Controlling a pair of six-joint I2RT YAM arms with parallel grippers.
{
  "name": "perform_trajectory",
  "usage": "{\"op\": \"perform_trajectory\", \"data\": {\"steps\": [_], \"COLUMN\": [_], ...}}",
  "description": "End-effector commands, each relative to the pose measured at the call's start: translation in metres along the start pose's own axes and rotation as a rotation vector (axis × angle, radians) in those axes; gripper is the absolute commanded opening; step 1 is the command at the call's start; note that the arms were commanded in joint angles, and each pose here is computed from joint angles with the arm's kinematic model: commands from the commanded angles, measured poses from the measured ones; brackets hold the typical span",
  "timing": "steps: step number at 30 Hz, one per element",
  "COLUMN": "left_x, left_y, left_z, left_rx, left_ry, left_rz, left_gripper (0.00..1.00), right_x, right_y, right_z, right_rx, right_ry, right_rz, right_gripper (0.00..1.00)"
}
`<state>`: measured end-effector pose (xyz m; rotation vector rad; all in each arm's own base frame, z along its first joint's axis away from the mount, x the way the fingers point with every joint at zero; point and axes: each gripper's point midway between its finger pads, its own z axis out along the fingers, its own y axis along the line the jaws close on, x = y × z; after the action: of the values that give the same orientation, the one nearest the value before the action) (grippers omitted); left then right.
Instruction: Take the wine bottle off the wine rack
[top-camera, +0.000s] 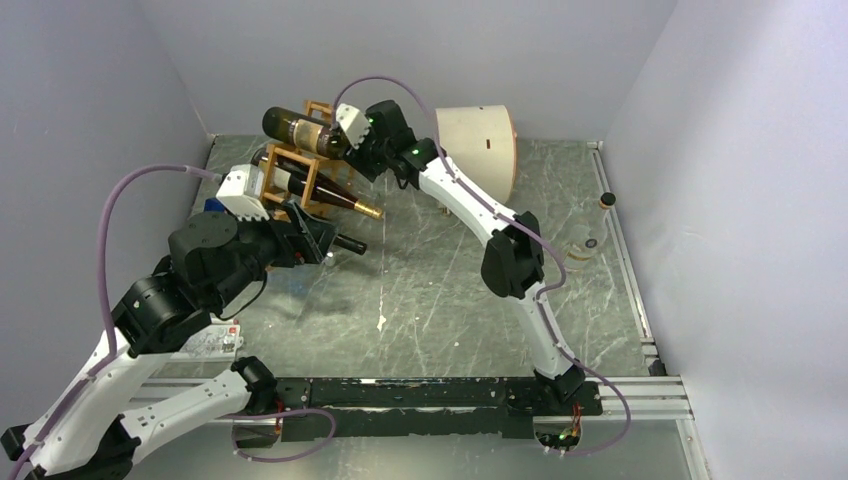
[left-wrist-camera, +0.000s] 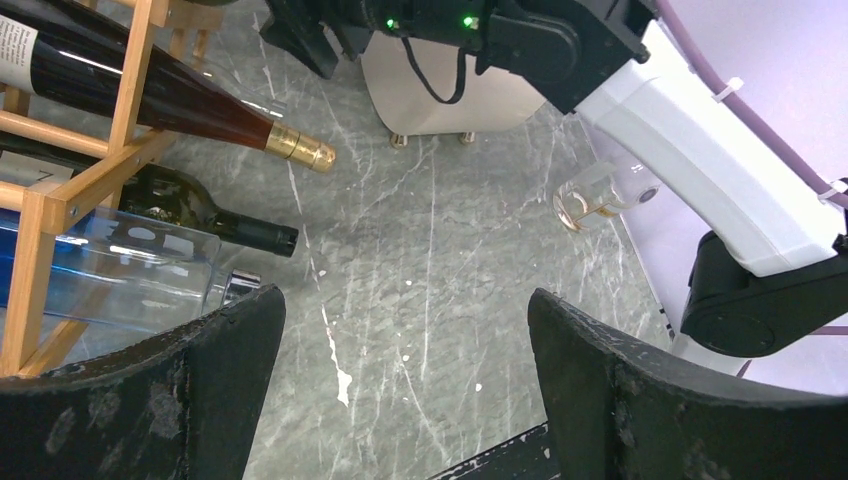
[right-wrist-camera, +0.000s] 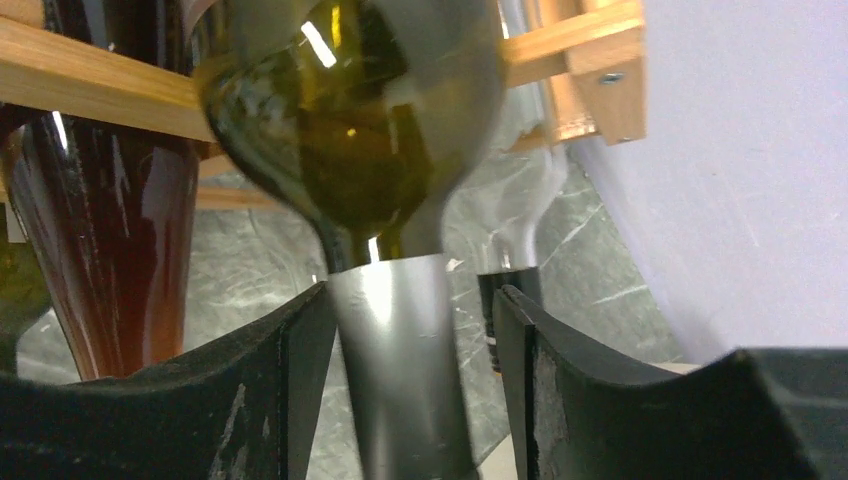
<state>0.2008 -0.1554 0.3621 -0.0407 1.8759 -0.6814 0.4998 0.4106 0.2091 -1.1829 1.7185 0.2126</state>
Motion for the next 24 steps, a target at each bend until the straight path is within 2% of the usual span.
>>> {"op": "perform_trajectory", "data": {"steps": [1,4,8,12,15,21,24], "left_x": [-0.010,-0.010,-0.008,-0.010,-0.012,-0.009,-0.005], "left_y": [-0.002,-0.004,-0.007,-0.006,-0.005,-0.005,-0.008], "left_z": [-0.006,-0.005,-0.003,-0.006,-0.008,-0.005,0.000], "left_rx": [0.008,0.018,0.034,0.031,0.029,0.028,0.038], "left_ry": [-0.033,-0.037,-0.033,-0.034,-0.043,-0.034,-0.022], "left_rz": [-0.014,-0.019,-0.022,-0.024,-0.027,-0.022,-0.017], "left_gripper": [0.95,0.95,0.95,0.95,0.95,0.95,0.95], "right_x": [-0.007,-0.017,-0.027,-0.035,-0.041,-0.050,-0.058], "right_y": [0.014,0.021,0.026,0.024,0.026,0.042,0.050], "right_z": [0.005,0.005,0.000,-0.012,-0.025,-0.048,-0.056], "right_rx": [-0.013,-0.013,0.000,0.012,-0.002,-0.082,-0.141], "right_ry": [0.000,-0.017,-0.037,-0.051,-0.066,-0.115,-0.158], "right_rz": [-0.047,-0.062,-0.067,-0.040,-0.016,0.058,0.158], "right_gripper": [0.57,0.42,0.29,0.10,0.00,0.00,0.00]}}
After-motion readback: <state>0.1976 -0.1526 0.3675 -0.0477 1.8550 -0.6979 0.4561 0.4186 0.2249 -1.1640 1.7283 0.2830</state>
